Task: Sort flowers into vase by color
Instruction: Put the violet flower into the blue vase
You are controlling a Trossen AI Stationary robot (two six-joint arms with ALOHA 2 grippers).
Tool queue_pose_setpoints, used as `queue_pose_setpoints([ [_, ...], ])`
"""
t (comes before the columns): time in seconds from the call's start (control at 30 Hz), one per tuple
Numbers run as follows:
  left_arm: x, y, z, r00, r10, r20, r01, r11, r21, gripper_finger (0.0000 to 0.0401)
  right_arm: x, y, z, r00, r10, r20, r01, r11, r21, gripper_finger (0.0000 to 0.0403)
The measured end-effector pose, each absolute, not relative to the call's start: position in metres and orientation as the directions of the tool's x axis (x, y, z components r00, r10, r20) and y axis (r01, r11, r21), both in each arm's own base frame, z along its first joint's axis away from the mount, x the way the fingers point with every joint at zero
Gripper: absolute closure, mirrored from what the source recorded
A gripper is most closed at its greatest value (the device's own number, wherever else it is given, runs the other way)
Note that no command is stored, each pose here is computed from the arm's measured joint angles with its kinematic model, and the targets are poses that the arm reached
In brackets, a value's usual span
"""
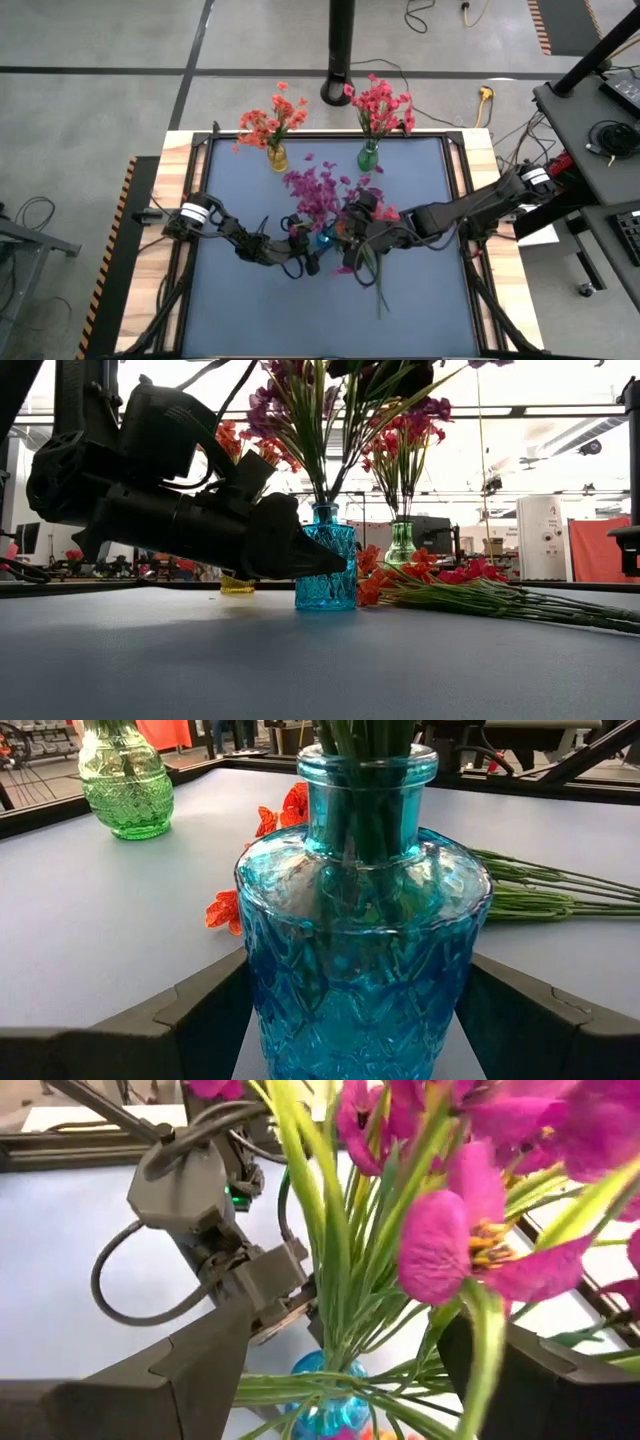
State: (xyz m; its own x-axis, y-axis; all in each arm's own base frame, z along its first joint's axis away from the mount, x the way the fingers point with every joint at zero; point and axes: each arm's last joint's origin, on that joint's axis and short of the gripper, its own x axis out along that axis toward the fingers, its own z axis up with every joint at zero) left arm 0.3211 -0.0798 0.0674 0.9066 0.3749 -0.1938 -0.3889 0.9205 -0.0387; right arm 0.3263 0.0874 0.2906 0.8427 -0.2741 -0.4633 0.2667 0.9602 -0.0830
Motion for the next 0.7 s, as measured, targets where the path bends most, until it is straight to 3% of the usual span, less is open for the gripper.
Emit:
queue_pose_setpoints([
  [0.23, 0.3212, -0.0798, 0.0677, 0.906, 0.376, -0.193, -0.389, 0.92, -0.036, 0.0102, 0.3276, 0.0883, 0.2961, 0.837, -0.25, -0.487, 0.278, 0.96, -0.016, 0.0101],
  [0.7, 0.3207, -0.0828, 0.0728, 0.911, 0.371, -0.179, -0.38, 0.925, -0.017, 0.0102, 0.328, 0.0871, 0.2929, 0.808, -0.251, -0.534, 0.259, 0.964, -0.063, 0.0101],
])
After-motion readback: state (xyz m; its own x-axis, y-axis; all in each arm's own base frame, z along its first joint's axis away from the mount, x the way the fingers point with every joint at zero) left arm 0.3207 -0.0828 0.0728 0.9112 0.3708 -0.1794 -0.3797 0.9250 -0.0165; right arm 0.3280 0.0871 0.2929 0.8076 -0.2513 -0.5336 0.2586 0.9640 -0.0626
